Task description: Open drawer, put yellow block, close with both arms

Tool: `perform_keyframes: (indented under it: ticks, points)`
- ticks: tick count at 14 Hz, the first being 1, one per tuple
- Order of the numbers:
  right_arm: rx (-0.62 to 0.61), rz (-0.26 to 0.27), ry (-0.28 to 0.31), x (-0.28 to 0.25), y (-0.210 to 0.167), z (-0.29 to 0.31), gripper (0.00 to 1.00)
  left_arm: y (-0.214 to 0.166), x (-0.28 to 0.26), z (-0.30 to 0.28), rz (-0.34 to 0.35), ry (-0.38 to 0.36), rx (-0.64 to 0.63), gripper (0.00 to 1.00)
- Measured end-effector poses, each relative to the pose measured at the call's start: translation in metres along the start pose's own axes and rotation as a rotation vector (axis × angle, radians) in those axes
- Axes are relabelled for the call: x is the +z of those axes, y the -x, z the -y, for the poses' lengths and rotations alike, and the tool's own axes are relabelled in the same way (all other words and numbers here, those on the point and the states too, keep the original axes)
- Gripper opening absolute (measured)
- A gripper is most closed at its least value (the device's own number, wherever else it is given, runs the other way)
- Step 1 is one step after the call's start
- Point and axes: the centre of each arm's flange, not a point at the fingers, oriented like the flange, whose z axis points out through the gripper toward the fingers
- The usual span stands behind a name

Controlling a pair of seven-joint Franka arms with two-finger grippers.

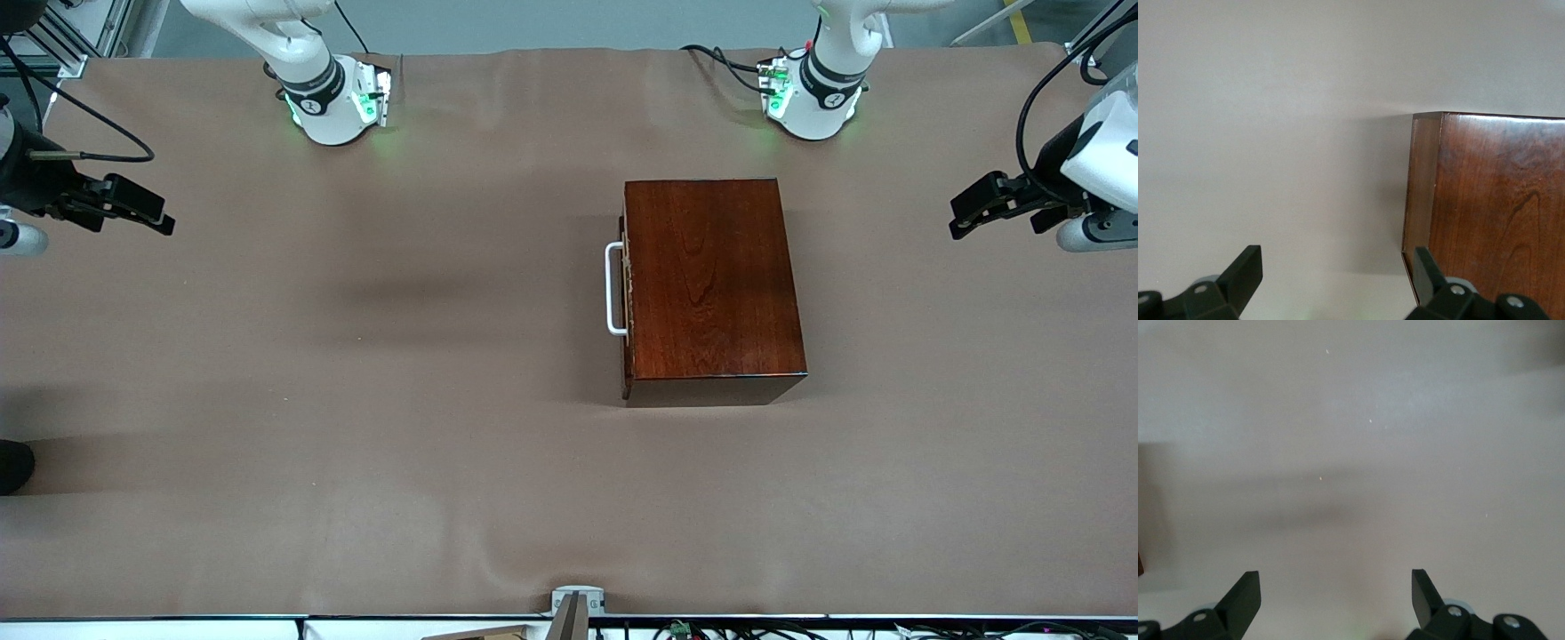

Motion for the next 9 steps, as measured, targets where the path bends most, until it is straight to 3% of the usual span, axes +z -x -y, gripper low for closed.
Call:
perform_keyframes:
  ticks: [9]
  points:
    - [-0.068,-0.217,-0.020,0.016,-0.045,0.045,1.00,0.000,0.001,0.000,-0.002,0.001,0.000,1.00]
